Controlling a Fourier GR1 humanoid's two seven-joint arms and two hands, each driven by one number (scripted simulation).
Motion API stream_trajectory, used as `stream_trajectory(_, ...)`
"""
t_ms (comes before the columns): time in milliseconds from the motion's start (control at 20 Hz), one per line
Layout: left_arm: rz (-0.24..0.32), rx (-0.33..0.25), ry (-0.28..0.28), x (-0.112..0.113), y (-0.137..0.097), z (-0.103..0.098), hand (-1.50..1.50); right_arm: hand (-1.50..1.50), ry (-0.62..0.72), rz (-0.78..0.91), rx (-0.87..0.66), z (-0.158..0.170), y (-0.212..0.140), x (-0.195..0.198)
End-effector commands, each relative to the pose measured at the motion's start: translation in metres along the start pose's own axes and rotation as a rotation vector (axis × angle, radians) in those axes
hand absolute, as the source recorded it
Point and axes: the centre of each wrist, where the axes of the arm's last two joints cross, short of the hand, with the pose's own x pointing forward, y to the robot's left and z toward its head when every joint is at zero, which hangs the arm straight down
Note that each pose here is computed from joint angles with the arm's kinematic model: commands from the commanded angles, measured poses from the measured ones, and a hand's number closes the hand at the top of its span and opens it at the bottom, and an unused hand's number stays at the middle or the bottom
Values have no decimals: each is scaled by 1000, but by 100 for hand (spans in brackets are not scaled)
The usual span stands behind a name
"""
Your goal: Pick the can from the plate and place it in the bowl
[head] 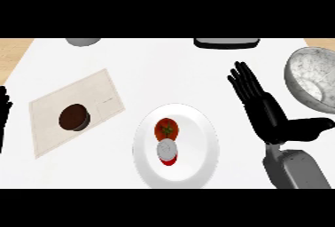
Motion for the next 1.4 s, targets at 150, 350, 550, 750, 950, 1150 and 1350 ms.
stream_trajectory(150, 182, -235, -141, 31, -76, 16, 0, 150, 143, 232, 472, -2, 68, 3)
stream_trajectory(350, 303, -337, -129, 41, -113, 28, 0, 150, -37, 619, 337, -3, 72, 11)
stream_trajectory(550, 343, -391, -156, 59, -150, 45, 0, -150, -97, 210, 188, 54, 131, -27)
stream_trajectory(750, 353, -382, -176, 61, -133, 54, 0, -150, -241, 259, 180, 84, 131, -11)
stream_trajectory(950, 326, -396, -178, 62, -150, 46, 0, -150, -249, 374, 136, 78, 131, 28)
stream_trajectory(1150, 350, -395, -175, 67, -146, 30, 0, -150, -160, 531, 99, 61, 132, 65)
stream_trajectory(1350, 338, -420, -166, 62, -146, 47, 0, -150, -30, 576, 159, 48, 138, 92)
